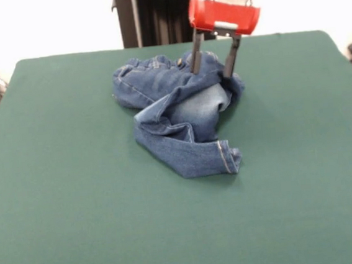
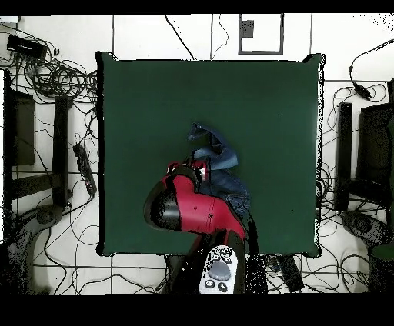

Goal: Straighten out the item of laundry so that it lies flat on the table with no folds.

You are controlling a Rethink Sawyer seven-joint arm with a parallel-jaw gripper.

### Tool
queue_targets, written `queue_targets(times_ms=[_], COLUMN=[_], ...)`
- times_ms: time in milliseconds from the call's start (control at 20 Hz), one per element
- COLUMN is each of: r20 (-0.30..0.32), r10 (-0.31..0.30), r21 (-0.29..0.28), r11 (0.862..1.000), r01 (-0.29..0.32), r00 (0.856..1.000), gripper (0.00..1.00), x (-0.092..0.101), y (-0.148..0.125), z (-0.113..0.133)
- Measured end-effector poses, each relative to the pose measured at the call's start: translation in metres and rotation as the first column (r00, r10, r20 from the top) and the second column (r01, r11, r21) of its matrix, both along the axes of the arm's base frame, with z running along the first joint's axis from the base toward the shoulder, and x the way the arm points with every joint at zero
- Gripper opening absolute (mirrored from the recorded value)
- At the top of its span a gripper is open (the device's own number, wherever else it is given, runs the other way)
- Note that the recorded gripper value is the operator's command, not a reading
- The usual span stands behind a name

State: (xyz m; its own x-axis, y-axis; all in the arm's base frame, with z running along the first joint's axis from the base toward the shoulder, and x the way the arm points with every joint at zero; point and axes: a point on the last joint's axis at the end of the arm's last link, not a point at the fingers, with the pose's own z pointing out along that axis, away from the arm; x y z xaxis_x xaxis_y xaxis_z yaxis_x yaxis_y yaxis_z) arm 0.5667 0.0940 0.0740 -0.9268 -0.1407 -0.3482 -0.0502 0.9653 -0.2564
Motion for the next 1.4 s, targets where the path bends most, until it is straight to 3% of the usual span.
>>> queue_targets(times_ms=[650, 1400], r20=[0.037, 0.044], r10=[0.015, -0.042], r21=[-0.014, -0.025], r11=[1.000, 0.999], r01=[-0.014, 0.043], r00=[0.999, 0.998], gripper=[1.00, 1.00], x=[-0.001, 0.003], y=[-0.003, -0.061], z=[-0.018, -0.017])
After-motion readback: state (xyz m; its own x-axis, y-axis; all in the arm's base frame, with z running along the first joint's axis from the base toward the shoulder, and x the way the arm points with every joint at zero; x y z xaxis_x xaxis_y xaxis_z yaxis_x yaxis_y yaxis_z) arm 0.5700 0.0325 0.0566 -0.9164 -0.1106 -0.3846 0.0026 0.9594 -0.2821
